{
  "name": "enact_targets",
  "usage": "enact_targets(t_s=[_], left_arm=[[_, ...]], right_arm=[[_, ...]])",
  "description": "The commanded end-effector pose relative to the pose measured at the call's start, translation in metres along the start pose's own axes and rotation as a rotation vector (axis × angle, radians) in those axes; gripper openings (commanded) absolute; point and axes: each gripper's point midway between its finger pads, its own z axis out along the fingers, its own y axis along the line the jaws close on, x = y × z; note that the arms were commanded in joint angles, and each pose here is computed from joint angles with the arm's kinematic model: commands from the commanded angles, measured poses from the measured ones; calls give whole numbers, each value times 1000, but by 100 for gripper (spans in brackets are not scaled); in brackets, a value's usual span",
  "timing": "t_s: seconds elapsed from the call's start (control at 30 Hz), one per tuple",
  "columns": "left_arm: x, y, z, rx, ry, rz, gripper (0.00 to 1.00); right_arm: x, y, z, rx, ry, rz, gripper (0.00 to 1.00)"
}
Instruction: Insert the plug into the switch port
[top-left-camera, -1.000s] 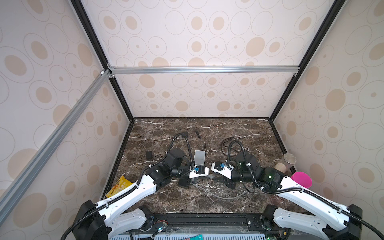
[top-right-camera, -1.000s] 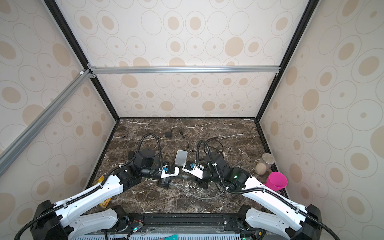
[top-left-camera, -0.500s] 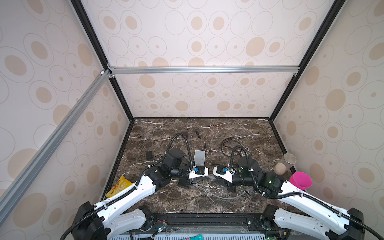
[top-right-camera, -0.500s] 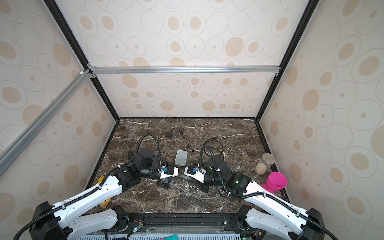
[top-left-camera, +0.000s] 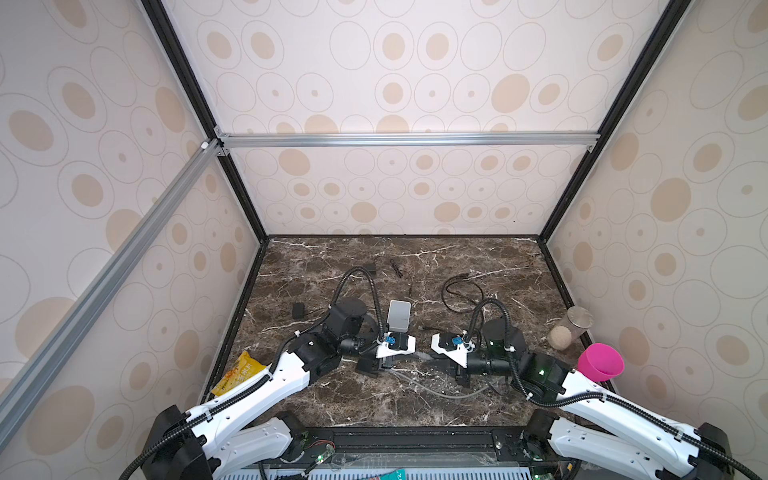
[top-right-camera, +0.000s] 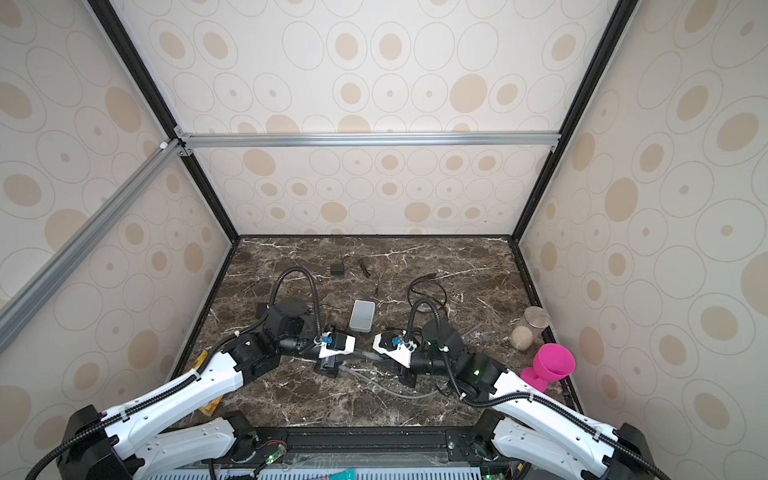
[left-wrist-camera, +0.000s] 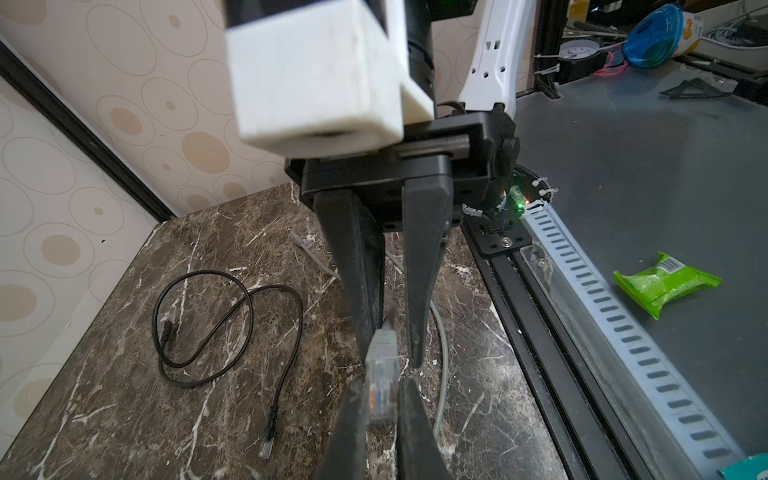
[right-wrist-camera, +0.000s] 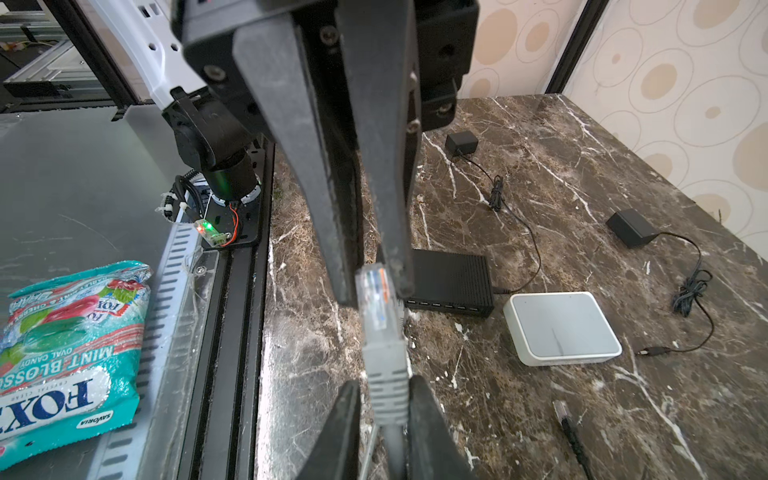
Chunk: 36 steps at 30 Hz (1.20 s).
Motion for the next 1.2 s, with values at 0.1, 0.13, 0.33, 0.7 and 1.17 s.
enact_targets(t_s=[0.1, 0.13, 0.33, 0.7, 1.17], left_arm=[[-7, 0, -3, -11, -21, 35, 6], [-7, 0, -3, -12, -20, 33, 6], [-5, -2, -2, -9, -16, 27, 6], [-3, -2, -3, -12, -17, 17, 6], [-18, 85, -50, -572, -139, -436, 98]], right_arm=[[-11, 9, -4, -45, -58, -13, 19], [-11, 9, -5, -46, -60, -14, 19], [-14, 10, -7, -43, -74, -15, 19], [-13, 10, -7, -48, -73, -7, 18], [7, -11, -1, 46, 74, 99, 0]])
